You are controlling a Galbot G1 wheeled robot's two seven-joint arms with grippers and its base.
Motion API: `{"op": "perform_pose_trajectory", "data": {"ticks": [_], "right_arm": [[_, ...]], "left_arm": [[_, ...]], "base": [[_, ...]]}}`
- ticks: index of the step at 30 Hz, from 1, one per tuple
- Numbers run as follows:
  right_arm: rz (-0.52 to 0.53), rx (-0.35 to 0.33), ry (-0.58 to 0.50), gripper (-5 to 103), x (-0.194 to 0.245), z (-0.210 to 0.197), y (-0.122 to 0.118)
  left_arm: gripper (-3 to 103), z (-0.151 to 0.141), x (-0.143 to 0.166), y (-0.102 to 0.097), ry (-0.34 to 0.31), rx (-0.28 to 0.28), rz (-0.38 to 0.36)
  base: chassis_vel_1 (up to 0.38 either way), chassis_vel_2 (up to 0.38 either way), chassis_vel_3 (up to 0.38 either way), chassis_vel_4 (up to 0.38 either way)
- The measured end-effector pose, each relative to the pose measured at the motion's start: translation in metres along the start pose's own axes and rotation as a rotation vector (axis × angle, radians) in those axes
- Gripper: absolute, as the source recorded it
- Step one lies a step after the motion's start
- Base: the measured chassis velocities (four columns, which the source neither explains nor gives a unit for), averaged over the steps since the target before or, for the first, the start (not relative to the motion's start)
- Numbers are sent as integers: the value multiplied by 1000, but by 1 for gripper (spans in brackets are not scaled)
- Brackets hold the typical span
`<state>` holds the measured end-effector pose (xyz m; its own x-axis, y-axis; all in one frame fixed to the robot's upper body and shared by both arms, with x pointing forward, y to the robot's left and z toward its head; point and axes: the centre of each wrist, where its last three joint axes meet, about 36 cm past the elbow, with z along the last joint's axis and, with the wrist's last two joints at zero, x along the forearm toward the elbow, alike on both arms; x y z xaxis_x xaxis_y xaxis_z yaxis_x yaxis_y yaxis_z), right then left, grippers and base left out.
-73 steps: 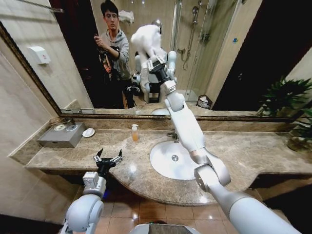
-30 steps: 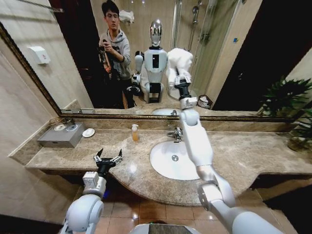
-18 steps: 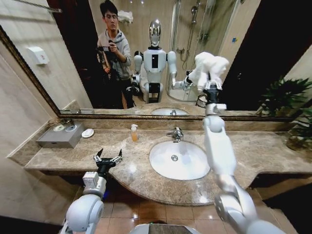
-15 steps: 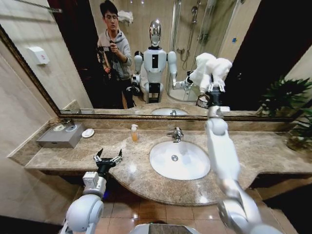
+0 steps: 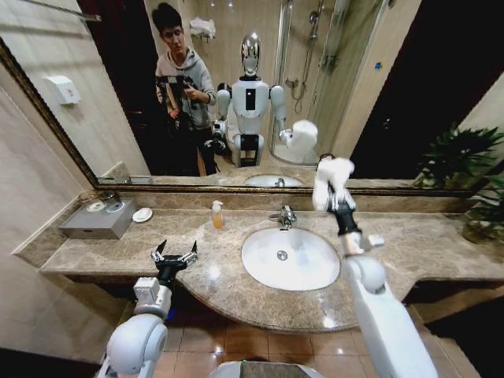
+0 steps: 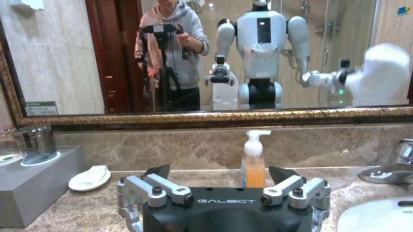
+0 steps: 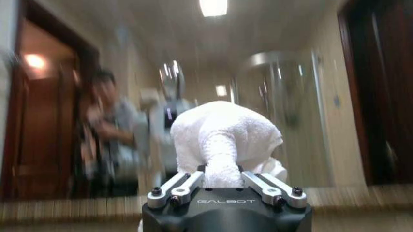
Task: Pick up the towel from the sink counter and wipe the mirror surface.
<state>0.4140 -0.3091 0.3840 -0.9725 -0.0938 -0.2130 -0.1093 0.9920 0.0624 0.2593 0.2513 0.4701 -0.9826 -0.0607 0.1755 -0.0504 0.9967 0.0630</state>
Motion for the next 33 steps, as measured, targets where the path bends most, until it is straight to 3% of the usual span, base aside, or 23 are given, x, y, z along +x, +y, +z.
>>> {"op": "perform_pose_trajectory", "data": {"ticks": [2,7,15,24,28,32,33], "right_arm": [[9,0,54,13,12,10,-1],[46,15,337,13,69,53,-10],[-2,30,586,13,74,61,-7],[-84,100,718,13,43,66,0],[-81,159,748,13,27,73,-10],[-86,292,743,13,5,78,-34],[-86,292,743,13,5,78,-34]], "left_arm": [[100,0,0,0,0,0,0],[100,0,0,0,0,0,0],[100,0,0,0,0,0,0],[100,0,0,0,0,0,0],[100,0,0,0,0,0,0],[100,0,0,0,0,0,0],[100,0,0,0,0,0,0]], "base": [[0,0,0,0],[0,0,0,0],[0,0,0,0],[0,0,0,0],[0,0,0,0],[0,0,0,0],[0,0,0,0]]}}
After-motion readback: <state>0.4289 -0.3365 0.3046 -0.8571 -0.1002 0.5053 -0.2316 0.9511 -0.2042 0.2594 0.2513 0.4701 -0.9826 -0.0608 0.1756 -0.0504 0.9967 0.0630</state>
